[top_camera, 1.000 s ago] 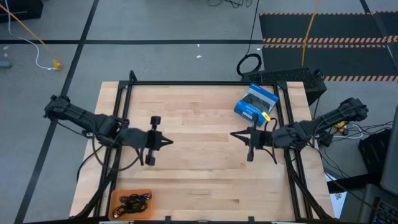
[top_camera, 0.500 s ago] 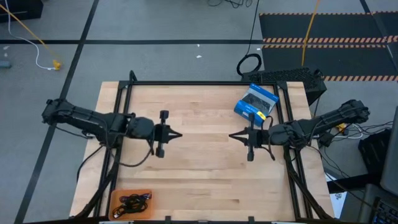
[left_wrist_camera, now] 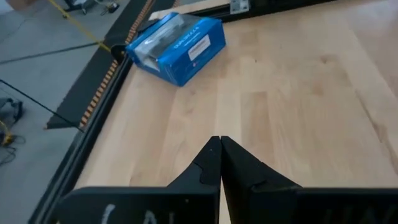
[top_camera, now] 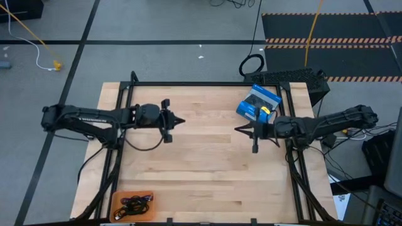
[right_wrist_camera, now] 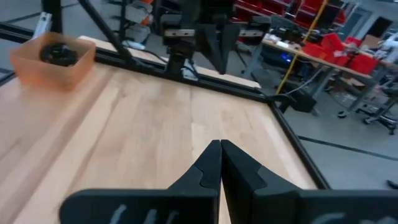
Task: Pick and place USB-C Cables
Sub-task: Return to Home Position
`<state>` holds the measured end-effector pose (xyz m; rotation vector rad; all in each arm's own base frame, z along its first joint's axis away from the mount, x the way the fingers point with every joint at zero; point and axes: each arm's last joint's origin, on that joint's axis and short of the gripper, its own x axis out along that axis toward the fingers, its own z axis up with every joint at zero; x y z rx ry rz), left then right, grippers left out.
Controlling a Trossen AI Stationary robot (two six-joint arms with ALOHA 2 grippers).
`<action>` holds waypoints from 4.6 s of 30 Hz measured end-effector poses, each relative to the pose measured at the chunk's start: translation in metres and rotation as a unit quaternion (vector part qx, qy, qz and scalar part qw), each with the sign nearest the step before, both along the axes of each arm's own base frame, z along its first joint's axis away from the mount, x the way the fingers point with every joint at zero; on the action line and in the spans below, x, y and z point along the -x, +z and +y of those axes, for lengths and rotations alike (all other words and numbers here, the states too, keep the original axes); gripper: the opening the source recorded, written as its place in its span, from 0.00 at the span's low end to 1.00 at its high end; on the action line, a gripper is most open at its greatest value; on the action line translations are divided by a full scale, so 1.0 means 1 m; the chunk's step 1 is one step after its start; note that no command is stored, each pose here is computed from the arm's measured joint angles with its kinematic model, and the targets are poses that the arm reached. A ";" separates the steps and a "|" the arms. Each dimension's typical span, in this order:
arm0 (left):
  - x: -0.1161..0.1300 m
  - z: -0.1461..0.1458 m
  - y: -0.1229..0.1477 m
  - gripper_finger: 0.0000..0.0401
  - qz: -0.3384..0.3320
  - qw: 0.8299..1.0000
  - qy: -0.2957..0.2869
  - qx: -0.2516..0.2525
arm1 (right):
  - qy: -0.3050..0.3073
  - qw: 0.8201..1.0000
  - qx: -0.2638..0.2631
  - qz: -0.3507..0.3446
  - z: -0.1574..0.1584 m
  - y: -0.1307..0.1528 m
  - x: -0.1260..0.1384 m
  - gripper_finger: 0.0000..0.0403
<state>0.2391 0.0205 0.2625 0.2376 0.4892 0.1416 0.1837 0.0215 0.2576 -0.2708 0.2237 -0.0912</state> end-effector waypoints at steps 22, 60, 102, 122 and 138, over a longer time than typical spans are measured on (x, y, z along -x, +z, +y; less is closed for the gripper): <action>0.057 0.024 -0.024 0.02 -0.127 0.992 0.010 0.012 | 0.004 1.000 -0.012 -0.022 -0.019 -0.042 0.036 0.00; 0.086 0.012 -0.073 0.00 -0.176 0.979 0.100 0.038 | -0.022 0.997 -0.006 -0.080 -0.035 -0.090 0.052 0.00; 0.096 -0.023 -0.074 0.00 -0.151 0.987 0.025 0.048 | 0.007 0.991 -0.005 -0.134 -0.033 -0.082 0.057 0.00; 0.112 -0.025 -0.097 0.00 -0.226 0.974 -0.023 0.027 | 0.006 0.990 -0.003 -0.144 -0.032 -0.079 0.065 0.00; 0.114 -0.025 -0.093 0.00 -0.242 0.970 -0.023 0.030 | 0.005 0.984 0.006 -0.181 -0.031 -0.074 0.086 0.00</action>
